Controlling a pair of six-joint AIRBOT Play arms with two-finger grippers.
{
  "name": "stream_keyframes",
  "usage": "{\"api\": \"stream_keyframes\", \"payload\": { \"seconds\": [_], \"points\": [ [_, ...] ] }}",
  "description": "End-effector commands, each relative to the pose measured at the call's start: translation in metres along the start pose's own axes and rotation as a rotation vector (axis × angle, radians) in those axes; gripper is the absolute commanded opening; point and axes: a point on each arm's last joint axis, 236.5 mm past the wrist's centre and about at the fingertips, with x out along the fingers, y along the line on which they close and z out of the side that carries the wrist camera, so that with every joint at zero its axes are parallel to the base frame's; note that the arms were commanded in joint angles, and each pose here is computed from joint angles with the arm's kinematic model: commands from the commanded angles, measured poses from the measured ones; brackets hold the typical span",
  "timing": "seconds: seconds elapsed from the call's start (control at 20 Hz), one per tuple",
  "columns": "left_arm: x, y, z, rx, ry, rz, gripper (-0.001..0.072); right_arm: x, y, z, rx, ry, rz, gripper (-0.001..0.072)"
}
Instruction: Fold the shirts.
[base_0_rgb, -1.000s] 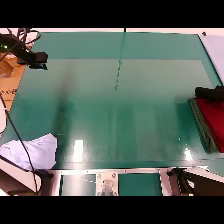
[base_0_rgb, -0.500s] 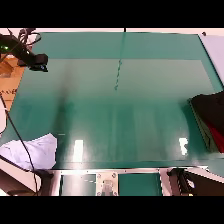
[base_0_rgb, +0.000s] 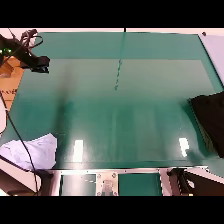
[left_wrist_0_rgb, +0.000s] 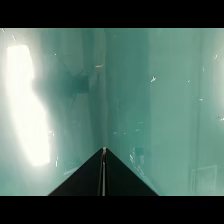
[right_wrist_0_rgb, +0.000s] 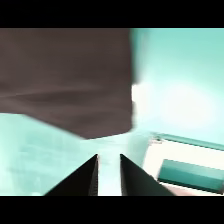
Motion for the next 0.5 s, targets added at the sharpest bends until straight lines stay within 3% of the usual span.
{"api": "stream_keyframes", "payload": {
  "seconds": [0.0,0.2,0.45],
  "points": [
    [-0.021,-0.004,0.009,0.012,-0.059,0.009,0.0026,-0.055,0.073,0.004,-0.084,-0.104,0.148,0.0018],
    [-0.065,-0.024,0.007,0.023,-0.13,-0.02,0.0025,-0.069,0.177,-0.021,-0.426,-0.219,0.25,0.0017],
    [-0.047,-0.073,-0.054,0.064,0.027,-0.082,0.0026,0.0,0.241,-0.134,-0.857,-0.059,0.232,0.0017]
  ]
}}
